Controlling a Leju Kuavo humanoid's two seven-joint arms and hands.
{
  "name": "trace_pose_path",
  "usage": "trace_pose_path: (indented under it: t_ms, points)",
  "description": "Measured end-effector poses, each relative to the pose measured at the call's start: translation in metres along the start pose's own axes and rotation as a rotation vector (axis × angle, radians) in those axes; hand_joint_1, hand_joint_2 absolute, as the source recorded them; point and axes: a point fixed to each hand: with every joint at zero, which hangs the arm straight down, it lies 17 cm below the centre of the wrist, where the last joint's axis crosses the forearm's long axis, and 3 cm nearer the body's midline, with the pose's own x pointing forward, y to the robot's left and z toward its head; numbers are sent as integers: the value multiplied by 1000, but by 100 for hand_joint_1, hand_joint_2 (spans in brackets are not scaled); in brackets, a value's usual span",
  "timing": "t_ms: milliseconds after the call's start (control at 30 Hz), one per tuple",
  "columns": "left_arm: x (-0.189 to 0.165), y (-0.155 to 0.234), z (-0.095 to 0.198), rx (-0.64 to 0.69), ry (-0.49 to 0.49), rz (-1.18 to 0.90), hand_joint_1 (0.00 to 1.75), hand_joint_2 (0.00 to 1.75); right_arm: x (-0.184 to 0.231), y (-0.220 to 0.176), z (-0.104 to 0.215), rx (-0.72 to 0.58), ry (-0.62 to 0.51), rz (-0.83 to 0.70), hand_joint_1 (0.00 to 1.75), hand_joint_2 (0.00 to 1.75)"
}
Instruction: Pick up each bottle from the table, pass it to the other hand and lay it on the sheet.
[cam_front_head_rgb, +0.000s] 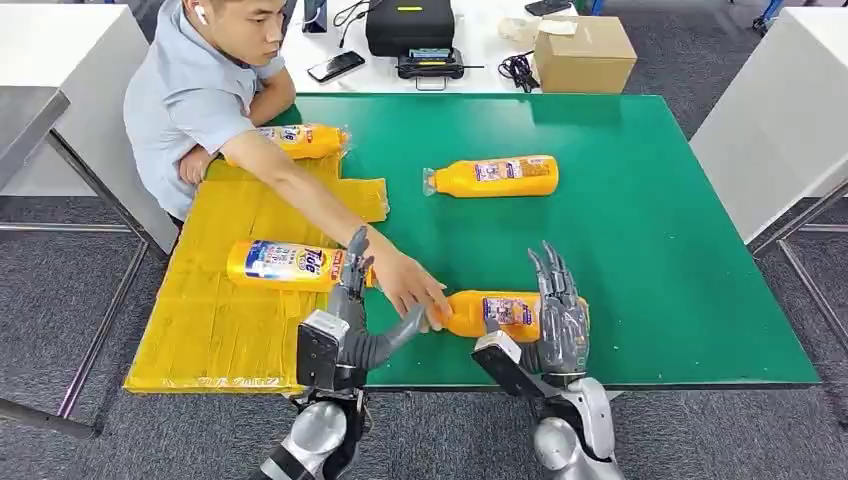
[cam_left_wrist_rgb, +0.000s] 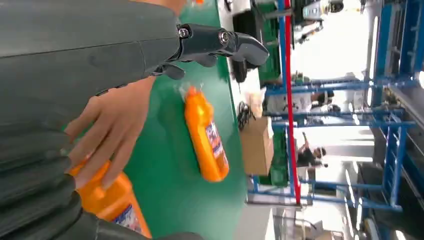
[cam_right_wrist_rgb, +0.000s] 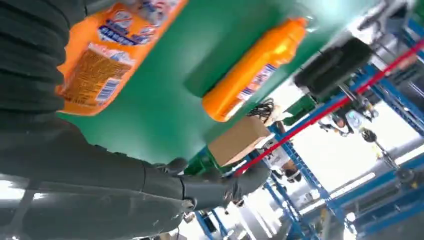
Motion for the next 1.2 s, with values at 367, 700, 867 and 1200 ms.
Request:
trace_pose_path:
  t_ms: [367, 700, 867, 1200]
  points:
    - [-4, -5, 8, -45, 30, 29, 0, 175, -19, 14, 8, 97, 12, 92, 0, 175]
    - [9, -10, 11, -94, 1, 15, 0, 175, -58, 10, 4, 183, -51, 525, 0, 175]
    - [6, -11, 16, -116, 10, 8, 0, 175, -79, 19, 6, 265, -12, 525, 0, 175]
    - [-3, -20, 20, -166, 65, 16, 0, 175, -133, 29, 19, 440, 68, 624, 0, 175]
